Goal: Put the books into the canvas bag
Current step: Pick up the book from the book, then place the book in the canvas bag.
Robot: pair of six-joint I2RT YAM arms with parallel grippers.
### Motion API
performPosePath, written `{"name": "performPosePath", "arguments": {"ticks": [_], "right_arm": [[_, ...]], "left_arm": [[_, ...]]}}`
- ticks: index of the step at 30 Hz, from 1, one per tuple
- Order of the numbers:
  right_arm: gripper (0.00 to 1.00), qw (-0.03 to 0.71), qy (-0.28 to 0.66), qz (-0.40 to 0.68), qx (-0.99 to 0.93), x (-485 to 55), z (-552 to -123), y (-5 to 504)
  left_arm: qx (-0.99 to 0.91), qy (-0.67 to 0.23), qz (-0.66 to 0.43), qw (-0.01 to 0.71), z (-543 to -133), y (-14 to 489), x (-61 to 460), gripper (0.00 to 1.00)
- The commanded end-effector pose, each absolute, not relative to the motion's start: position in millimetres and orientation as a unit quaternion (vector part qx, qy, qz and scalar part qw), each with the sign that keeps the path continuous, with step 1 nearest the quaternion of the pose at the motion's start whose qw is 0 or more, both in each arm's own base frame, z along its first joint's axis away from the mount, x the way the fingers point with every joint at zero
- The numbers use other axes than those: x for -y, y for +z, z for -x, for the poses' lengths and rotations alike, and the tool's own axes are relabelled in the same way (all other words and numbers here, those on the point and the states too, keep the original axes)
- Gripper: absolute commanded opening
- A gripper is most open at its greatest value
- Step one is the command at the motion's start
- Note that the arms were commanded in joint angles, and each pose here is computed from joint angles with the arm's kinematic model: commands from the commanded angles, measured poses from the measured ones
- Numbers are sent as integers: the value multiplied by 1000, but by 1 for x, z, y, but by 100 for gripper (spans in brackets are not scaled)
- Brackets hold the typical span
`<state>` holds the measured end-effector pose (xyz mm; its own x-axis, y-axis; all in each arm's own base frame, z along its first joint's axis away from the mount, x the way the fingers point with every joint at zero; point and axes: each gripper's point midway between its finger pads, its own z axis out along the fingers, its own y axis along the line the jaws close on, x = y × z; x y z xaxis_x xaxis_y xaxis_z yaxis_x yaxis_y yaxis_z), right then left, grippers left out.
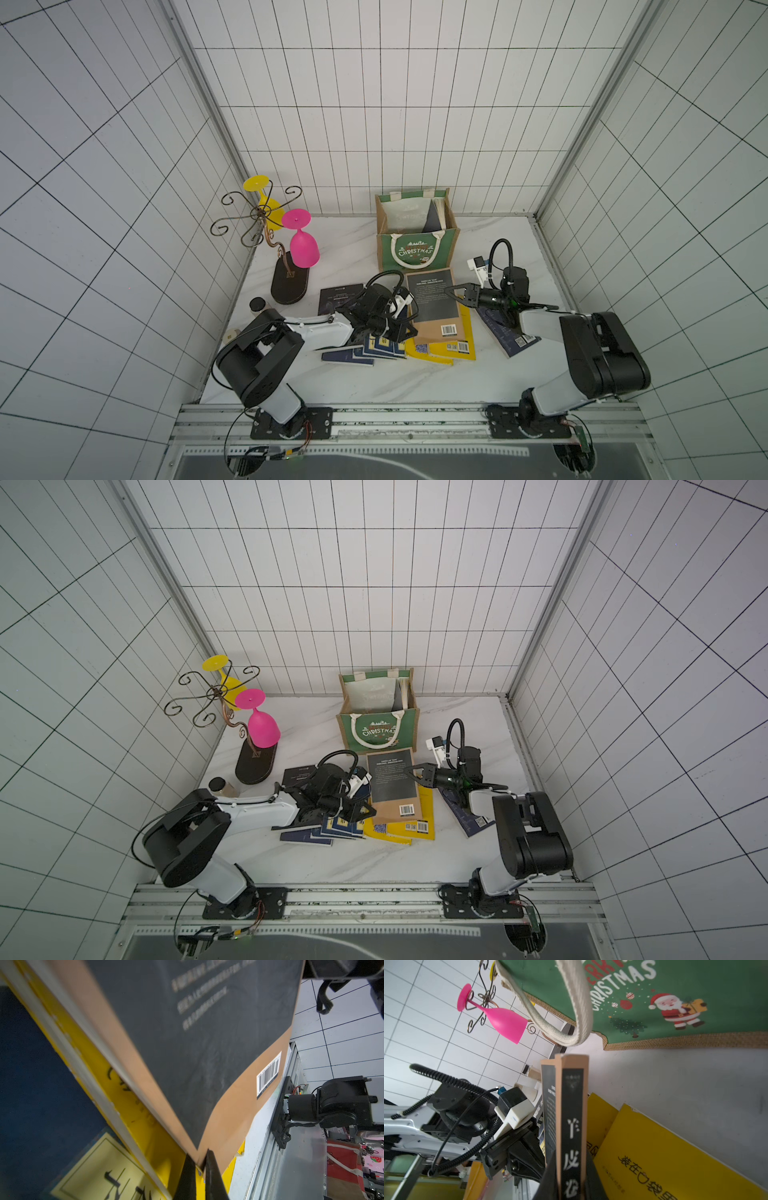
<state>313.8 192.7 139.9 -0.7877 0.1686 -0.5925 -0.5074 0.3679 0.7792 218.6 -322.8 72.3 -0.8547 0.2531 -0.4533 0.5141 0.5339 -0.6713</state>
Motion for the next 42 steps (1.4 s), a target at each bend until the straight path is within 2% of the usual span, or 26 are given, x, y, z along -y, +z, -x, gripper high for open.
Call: {"name": "performPosePath", "arguments": {"ticks": [1, 5, 11, 15, 21, 28, 39, 40, 42], "right_arm": [[0, 311, 557, 144, -757, -201, -299, 161], [0, 344, 553, 145, -745, -197, -291, 191], [0, 401, 570, 156, -700, -192, -269, 244], [0, 433, 588, 162, -663, -189, -252, 283], [0, 449, 631, 176, -608, -187, -222, 335], [0, 458, 672, 211, -543, -188, -185, 383], [0, 451, 706, 207, -505, -187, -176, 392], [0, 452, 704, 208, -507, -188, -176, 389], [0, 455, 694, 202, -520, -189, -183, 383]], "left_arm": [[-863, -423, -218, 169, -223, 76, 313, 15], [-847, -449, -215, 186, -221, 98, 308, 44], [-790, -513, -246, 229, -206, 152, 305, 82], [-729, -577, -258, 264, -192, 197, 307, 97], [-669, -614, -285, 306, -179, 249, 304, 97], [-638, -629, -300, 328, -177, 276, 305, 97], [-594, -664, -335, 308, -152, 293, 331, 97], [-590, -668, -335, 306, -151, 295, 332, 97], [-584, -675, -333, 304, -149, 298, 332, 86]]}}
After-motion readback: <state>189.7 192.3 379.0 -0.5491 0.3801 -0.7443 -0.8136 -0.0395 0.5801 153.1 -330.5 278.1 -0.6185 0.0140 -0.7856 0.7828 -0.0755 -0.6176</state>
